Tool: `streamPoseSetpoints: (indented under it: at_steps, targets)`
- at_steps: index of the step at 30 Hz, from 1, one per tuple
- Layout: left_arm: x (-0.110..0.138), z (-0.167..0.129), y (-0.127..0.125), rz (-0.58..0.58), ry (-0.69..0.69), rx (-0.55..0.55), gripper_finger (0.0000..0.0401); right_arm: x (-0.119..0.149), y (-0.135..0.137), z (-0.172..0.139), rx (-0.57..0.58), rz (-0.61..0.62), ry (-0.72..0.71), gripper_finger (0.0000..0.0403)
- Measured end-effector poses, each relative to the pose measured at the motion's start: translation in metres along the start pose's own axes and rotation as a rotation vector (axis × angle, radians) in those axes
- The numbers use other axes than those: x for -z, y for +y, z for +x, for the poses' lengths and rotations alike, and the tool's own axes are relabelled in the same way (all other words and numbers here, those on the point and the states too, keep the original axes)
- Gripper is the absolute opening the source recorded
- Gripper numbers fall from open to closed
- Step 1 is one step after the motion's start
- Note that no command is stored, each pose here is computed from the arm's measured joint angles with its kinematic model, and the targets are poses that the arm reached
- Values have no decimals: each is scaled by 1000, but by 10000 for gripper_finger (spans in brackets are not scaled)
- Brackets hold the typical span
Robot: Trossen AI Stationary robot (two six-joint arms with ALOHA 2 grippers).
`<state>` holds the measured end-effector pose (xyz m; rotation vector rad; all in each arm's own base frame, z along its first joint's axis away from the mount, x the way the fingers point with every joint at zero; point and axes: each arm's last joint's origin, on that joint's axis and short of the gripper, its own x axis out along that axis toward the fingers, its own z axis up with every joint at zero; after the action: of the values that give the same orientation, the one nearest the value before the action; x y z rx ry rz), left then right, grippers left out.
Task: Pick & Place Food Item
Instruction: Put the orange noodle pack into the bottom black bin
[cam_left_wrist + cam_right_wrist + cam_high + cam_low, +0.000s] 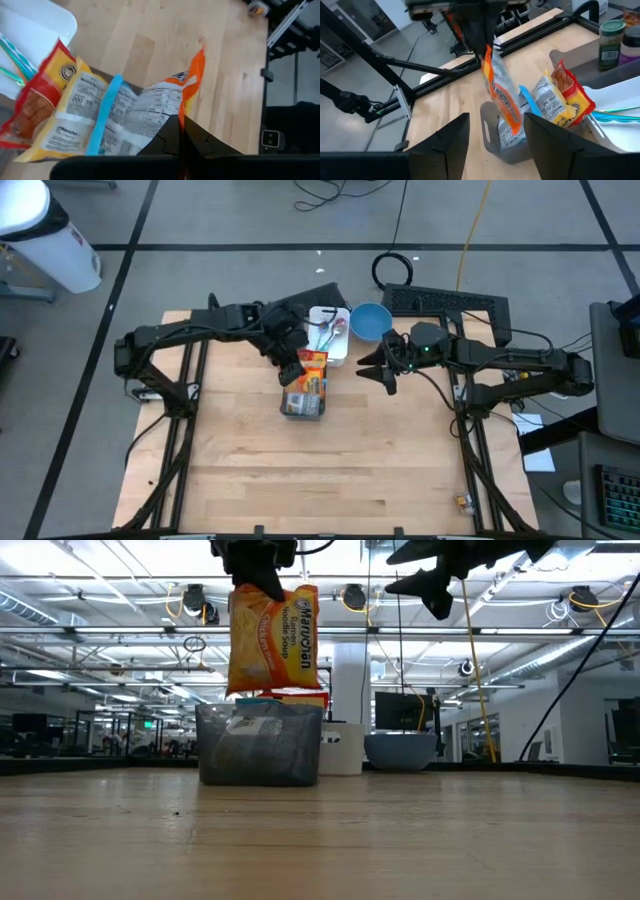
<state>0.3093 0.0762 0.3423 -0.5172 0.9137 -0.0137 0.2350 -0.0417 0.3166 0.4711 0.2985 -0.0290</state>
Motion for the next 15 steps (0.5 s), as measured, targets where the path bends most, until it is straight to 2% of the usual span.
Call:
streamPoseSetpoints:
  at_steps: [9, 15]
  targets:
    - [12, 16, 2, -28, 59, -34, 0, 0, 0, 0, 1, 12, 4, 171]
    - [17, 32, 4, -42, 52, -14, 1, 0, 0, 0, 0, 22, 2, 171]
